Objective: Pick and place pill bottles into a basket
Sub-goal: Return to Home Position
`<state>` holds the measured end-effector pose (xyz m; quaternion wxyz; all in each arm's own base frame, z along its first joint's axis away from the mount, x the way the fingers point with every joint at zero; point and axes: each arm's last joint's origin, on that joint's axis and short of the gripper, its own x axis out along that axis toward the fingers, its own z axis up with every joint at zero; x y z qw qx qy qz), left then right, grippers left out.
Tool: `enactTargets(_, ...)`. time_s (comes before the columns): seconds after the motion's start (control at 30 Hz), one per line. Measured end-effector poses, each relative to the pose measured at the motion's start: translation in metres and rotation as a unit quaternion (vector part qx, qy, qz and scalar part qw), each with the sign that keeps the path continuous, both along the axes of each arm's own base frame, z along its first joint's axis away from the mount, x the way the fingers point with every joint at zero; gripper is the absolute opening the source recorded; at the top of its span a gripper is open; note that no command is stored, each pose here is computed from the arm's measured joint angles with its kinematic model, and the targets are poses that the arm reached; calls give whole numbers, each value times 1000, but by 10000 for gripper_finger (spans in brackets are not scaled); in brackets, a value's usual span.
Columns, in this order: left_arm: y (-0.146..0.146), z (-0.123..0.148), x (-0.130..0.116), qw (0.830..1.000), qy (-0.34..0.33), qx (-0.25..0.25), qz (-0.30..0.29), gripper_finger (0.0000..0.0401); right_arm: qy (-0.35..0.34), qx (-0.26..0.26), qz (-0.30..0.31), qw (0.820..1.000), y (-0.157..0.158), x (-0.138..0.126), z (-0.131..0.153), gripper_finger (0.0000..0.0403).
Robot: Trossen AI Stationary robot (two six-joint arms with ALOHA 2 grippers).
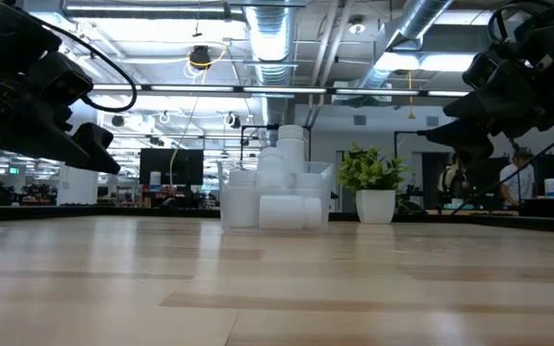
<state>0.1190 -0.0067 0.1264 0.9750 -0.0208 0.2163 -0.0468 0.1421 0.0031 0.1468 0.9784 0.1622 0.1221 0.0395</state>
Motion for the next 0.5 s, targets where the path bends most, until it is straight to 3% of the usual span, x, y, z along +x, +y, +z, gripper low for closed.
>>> enactTargets(0.5, 0, 0, 0, 1000, 0, -2, 1, 251, 0, 0, 0, 1000, 0, 0, 0, 225)
